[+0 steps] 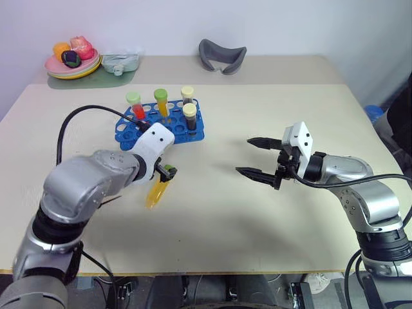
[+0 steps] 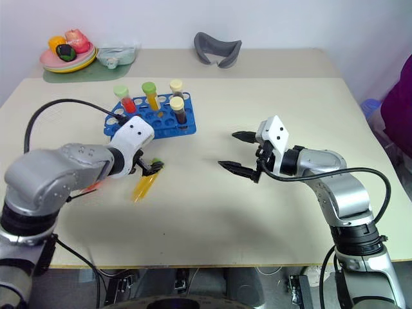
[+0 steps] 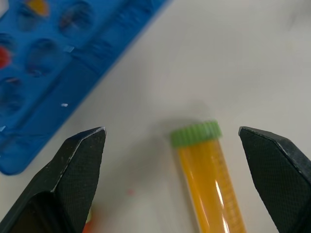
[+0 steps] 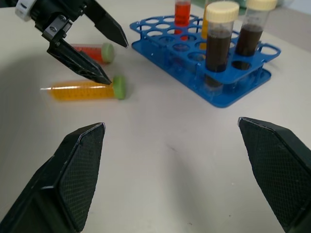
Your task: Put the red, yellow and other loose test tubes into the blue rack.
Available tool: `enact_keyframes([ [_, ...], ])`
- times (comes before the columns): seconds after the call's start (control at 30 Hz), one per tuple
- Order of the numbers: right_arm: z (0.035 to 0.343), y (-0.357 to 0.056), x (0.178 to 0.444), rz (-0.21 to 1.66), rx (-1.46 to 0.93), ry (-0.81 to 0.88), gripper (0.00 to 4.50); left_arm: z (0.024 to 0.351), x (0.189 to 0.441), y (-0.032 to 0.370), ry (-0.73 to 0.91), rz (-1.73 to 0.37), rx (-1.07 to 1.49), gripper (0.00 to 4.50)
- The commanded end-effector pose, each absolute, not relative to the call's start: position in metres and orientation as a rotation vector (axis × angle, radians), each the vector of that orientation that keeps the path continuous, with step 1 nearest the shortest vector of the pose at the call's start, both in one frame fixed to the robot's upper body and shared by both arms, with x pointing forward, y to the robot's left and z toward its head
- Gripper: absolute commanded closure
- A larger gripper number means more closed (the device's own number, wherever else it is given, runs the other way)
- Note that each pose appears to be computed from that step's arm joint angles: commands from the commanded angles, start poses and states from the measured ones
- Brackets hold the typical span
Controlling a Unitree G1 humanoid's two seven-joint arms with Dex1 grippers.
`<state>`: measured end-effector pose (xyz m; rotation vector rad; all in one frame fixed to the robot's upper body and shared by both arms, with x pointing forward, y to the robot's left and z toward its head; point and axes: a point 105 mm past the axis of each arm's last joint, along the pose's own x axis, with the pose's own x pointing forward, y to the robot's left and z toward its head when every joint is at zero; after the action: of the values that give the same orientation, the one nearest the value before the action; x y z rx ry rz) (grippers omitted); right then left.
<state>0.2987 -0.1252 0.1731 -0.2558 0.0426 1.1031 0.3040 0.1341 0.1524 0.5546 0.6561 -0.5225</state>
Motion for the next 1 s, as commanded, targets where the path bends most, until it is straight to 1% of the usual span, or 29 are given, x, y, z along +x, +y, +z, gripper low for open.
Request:
enact_keyframes([
  [0.03,0.18,-0.123,0.296,1.129,-0.284,0.011,0.02,0.141,0.299,0.129,0.752,-0.573,0.517,0.0],
  [0.1,0.179,-0.124,0.293,1.146,-0.289,0.022,0.02,0.133,0.297,0.128,0.799,-0.576,0.506,0.0],
  [0.23,0.175,-0.123,0.289,1.167,-0.301,0.031,0.02,0.13,0.298,0.128,0.845,-0.544,0.487,0.0],
  [0.33,0.174,-0.121,0.288,1.169,-0.3,0.028,0.02,0.131,0.301,0.126,0.867,-0.529,0.448,0.0],
  [0.6,0.172,-0.118,0.285,1.169,-0.283,0.021,0.02,0.125,0.309,0.123,0.914,-0.412,0.424,0.0],
  [0.7,0.171,-0.118,0.285,1.17,-0.281,0.022,0.02,0.12,0.305,0.12,0.933,-0.389,0.423,0.0],
  [0.83,0.171,-0.118,0.286,1.166,-0.28,0.023,0.02,0.117,0.297,0.114,0.973,-0.351,0.36,0.0],
  [1.0,0.172,-0.117,0.287,1.163,-0.278,0.018,0.02,0.115,0.3,0.119,0.976,-0.285,0.327,0.0],
])
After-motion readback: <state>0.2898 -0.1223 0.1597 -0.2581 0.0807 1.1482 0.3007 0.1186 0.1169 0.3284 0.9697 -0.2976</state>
